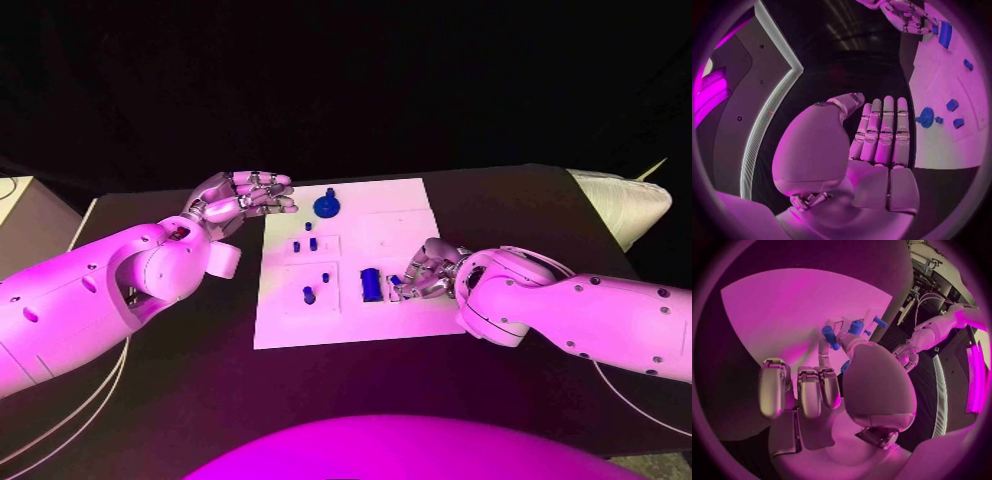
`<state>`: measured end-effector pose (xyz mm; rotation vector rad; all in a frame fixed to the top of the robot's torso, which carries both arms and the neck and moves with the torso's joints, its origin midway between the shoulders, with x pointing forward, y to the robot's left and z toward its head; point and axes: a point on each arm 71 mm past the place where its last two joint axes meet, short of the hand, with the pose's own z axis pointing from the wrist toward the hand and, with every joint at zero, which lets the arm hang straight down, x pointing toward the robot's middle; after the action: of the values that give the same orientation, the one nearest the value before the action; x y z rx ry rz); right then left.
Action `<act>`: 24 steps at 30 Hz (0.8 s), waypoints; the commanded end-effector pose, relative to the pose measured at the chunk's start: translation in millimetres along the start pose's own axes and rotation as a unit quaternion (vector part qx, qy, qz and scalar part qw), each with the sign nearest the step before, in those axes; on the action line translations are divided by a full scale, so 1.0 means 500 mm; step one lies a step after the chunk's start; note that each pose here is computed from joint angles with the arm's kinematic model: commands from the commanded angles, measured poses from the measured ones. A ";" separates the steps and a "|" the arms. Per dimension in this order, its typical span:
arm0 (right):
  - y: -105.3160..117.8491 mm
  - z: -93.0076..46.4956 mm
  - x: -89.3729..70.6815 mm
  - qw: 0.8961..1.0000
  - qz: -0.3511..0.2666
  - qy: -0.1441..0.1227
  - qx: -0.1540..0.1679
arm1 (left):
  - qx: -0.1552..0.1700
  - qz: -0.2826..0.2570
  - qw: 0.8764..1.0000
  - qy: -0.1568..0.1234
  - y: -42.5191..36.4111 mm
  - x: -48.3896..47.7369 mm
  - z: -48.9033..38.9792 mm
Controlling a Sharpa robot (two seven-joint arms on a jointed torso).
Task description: Assemble the parts on the task board
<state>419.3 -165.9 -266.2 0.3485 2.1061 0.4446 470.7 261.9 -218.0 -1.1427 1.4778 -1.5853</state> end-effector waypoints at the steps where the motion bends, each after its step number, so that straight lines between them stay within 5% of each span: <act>1: 0.005 0.000 0.005 1.000 0.007 0.005 0.000 | 0.001 -0.006 1.000 0.010 0.000 0.006 0.000; 24: 0.013 0.011 0.016 1.000 0.002 0.026 0.006 | -0.001 -0.006 1.000 0.012 0.000 0.005 0.000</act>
<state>422.2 -157.4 -269.1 0.3637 2.1337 0.4485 470.6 261.9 -218.3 -1.1435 1.4854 -1.5869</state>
